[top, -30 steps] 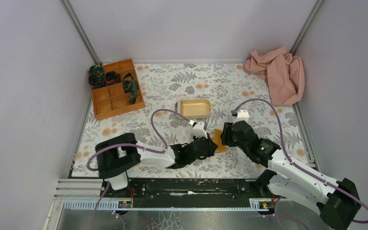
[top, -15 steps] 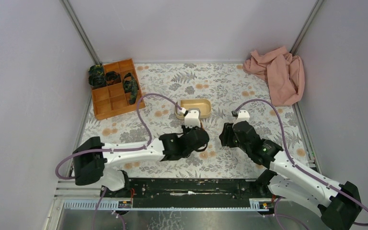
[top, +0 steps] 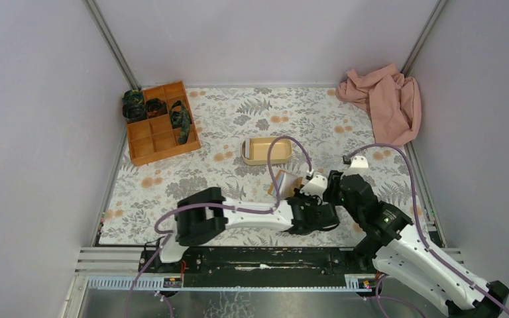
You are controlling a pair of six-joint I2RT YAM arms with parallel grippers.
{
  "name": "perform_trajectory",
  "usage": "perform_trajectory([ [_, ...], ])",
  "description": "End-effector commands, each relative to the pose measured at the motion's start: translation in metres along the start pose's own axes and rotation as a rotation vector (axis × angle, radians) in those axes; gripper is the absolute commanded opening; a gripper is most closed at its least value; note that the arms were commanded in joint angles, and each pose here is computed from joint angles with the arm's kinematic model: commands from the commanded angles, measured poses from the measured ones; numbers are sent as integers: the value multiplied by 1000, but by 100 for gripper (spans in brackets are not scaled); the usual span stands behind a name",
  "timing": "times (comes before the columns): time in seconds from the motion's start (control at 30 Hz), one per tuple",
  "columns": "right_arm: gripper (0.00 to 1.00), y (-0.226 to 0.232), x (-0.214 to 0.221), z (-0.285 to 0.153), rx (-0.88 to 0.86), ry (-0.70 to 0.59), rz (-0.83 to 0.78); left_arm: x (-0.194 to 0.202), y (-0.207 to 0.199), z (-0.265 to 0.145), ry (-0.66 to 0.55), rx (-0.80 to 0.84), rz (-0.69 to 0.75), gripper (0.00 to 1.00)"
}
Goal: Take the credit cards out of the card holder
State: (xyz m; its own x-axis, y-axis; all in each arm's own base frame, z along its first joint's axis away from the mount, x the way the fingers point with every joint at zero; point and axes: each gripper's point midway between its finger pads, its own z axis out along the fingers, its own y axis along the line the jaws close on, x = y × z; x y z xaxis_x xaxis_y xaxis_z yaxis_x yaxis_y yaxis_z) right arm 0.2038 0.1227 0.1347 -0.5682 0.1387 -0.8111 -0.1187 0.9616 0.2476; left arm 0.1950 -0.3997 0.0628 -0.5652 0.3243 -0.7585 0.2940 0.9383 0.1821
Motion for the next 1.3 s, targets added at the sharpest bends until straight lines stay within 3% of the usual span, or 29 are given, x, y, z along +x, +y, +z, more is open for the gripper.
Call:
perform_trajectory([
  [0.0, 51, 11, -29, -9, -31, -80, 26, 19, -6, 9, 25, -105, 166, 0],
  [0.27, 50, -5, -23, -12, 25, -108, 111, 26, -13, 7, 18, -77, 110, 0],
  [0.33, 50, -21, -37, -24, 88, -193, 182, 22, -18, 3, 12, -31, 95, 1],
  [0.47, 50, -32, -66, -56, 55, -362, 300, 21, -36, 2, 14, 64, 65, 1],
  [0.6, 50, -40, -77, -73, 54, -418, 329, 21, -52, 1, 5, 144, 10, 1],
  [0.7, 50, -42, -75, -72, 72, -404, 317, 21, -58, -2, 2, 194, -24, 14],
  [0.87, 50, -37, -68, -62, 60, -380, 312, 11, -57, -14, -36, 263, -102, 54],
  [0.93, 50, -35, -65, -57, 57, -369, 306, 5, -56, -22, -55, 309, -131, 65],
  [1.27, 50, -26, -50, -33, 68, -294, 241, -33, -29, -61, -207, 432, -292, 69],
])
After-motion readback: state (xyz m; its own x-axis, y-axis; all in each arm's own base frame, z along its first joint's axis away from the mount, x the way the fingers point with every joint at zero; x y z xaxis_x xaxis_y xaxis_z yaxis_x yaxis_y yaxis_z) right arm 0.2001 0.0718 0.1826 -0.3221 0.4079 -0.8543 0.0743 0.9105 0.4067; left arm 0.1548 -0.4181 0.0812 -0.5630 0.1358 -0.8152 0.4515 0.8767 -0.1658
